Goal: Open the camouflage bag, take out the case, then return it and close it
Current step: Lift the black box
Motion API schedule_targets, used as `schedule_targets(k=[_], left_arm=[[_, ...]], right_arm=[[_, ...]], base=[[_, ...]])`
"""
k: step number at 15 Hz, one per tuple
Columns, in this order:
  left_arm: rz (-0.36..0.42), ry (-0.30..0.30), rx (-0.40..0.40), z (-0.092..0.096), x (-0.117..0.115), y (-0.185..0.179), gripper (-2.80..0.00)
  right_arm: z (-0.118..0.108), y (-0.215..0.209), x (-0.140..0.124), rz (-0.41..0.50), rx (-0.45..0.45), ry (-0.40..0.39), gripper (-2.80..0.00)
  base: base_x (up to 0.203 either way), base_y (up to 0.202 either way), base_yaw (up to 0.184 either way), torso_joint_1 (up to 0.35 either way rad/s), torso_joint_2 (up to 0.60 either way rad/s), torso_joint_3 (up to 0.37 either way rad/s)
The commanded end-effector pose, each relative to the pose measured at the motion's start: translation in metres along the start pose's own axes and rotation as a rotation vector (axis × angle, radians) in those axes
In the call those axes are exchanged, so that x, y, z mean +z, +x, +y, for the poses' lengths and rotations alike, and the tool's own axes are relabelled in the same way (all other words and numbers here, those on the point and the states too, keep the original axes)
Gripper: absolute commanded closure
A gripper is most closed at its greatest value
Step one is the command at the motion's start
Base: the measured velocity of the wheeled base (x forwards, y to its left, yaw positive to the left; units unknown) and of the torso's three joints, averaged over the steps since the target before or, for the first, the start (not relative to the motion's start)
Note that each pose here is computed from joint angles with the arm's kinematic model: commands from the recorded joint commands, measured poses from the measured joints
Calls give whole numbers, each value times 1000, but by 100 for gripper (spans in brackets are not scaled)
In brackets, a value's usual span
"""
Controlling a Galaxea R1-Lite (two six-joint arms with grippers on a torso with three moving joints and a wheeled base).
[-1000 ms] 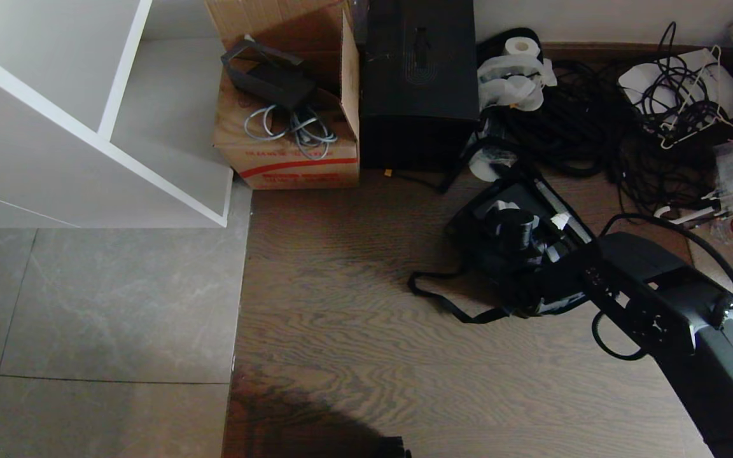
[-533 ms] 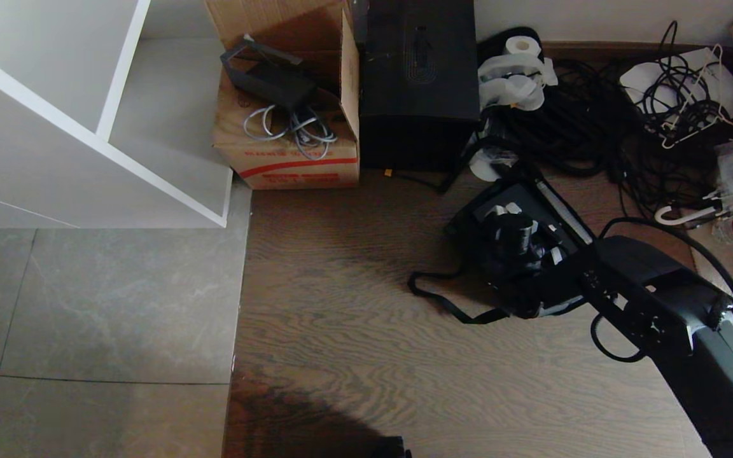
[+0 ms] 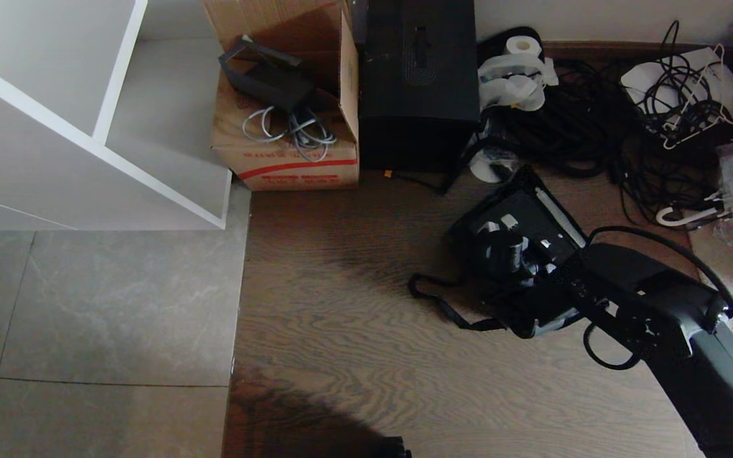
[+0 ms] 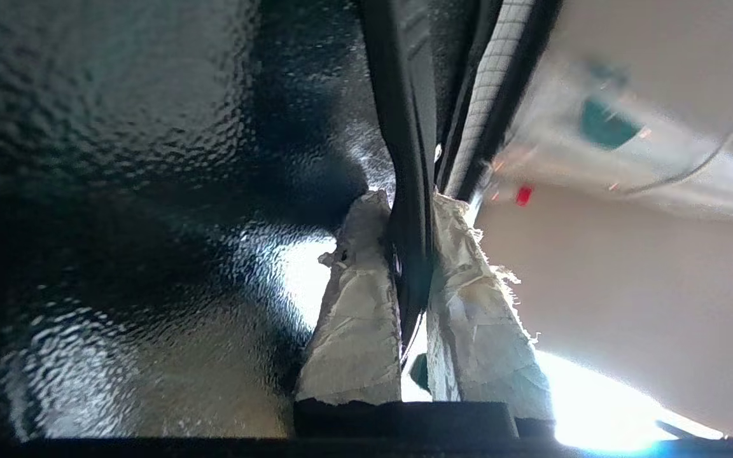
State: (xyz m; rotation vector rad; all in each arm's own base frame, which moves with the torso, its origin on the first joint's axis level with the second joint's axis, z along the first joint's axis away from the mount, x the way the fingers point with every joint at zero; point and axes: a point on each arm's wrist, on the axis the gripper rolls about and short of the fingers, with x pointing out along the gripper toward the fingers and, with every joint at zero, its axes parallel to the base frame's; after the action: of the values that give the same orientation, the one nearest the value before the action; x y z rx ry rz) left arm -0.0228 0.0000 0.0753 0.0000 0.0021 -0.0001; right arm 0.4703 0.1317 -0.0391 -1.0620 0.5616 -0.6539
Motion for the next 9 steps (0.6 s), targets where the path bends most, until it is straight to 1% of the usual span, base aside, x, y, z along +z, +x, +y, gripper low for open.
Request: schedule_targets(k=[1, 3, 5, 6, 7, 8, 9], left_arm=[[1, -1, 0, 0, 0, 0, 0], [0, 0, 0, 0, 0, 0, 0], [1, 0, 0, 0, 0, 0, 0], [1, 0, 0, 0, 0, 0, 0], [1, 0, 0, 0, 0, 0, 0], [1, 0, 0, 0, 0, 0, 0], [0, 0, -1, 0, 0, 0, 0]], right_arm=[[-4, -39, 4, -62, 40, 23, 0], [-10, -63, 5, -97, 69, 57, 0], [-15, -81, 2, -122, 99, 55, 0], [-17, -85, 2, -139, 123, 79, 0], [-17, -85, 2, -148, 146, 87, 0], [-20, -81, 3, -138, 150, 84, 0], [-24, -68, -1, -104, 150, 72, 0]], base=[[0, 0, 0, 0, 0, 0], [0, 0, 0, 0, 0, 0], [0, 0, 0, 0, 0, 0], [0, 0, 0, 0, 0, 0], [0, 0, 0, 0, 0, 0], [0, 0, 0, 0, 0, 0], [0, 0, 0, 0, 0, 0]])
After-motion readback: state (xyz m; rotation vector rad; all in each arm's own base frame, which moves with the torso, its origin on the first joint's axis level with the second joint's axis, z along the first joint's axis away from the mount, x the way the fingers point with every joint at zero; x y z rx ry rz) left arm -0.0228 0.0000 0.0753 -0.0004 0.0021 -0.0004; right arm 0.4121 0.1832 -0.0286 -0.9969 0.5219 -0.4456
